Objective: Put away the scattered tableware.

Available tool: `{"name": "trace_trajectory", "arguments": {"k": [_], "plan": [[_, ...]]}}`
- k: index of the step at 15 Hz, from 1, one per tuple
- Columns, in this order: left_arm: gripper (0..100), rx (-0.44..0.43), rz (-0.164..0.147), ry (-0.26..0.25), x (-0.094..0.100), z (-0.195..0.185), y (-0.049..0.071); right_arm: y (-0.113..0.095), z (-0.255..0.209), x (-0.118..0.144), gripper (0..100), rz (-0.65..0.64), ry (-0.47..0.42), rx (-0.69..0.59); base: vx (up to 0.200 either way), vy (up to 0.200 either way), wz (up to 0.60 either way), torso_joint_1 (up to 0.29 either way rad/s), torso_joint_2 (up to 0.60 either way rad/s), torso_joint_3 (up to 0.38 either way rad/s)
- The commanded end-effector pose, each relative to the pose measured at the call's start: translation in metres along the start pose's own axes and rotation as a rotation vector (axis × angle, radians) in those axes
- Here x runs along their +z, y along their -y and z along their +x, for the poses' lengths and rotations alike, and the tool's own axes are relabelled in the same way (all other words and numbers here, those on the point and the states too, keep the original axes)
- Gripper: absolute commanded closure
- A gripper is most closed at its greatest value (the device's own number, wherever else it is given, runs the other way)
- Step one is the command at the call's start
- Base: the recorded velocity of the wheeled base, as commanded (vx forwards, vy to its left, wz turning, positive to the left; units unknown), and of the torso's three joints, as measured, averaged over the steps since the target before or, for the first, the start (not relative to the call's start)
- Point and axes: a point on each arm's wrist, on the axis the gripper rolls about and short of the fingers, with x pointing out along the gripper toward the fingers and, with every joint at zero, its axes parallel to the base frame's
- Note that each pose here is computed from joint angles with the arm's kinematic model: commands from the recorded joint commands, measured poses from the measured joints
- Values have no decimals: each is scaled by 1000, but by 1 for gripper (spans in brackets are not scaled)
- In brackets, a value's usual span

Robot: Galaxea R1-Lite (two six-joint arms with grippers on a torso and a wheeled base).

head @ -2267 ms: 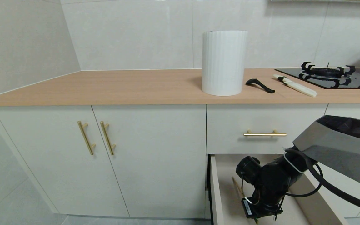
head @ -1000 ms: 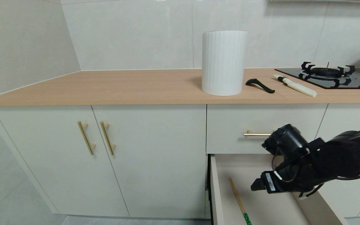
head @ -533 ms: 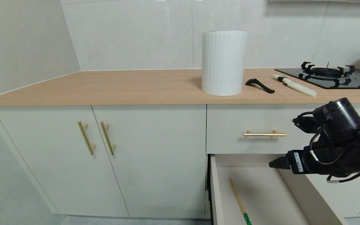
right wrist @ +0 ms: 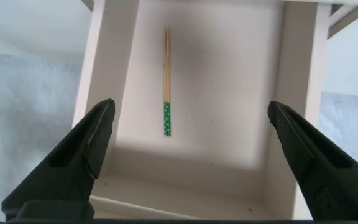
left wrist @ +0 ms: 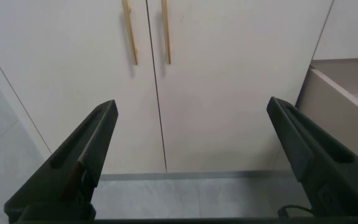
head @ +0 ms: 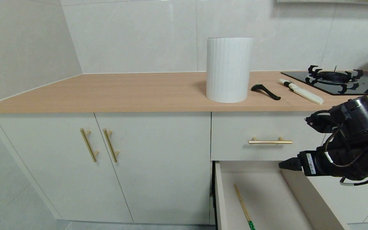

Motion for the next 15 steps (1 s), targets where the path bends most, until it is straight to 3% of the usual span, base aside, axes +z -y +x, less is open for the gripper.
{"name": "trace_trajectory", "arguments": {"k": [1,15], "plan": [[0,1,0,0,0,0,0,0,-2,-1,0,-7,4,1,0,0,0,198,-442,-310],[0,1,0,0,0,0,0,0,-1,-2,0,-12,-3,0,0,0,0,190,-492,-285]]}}
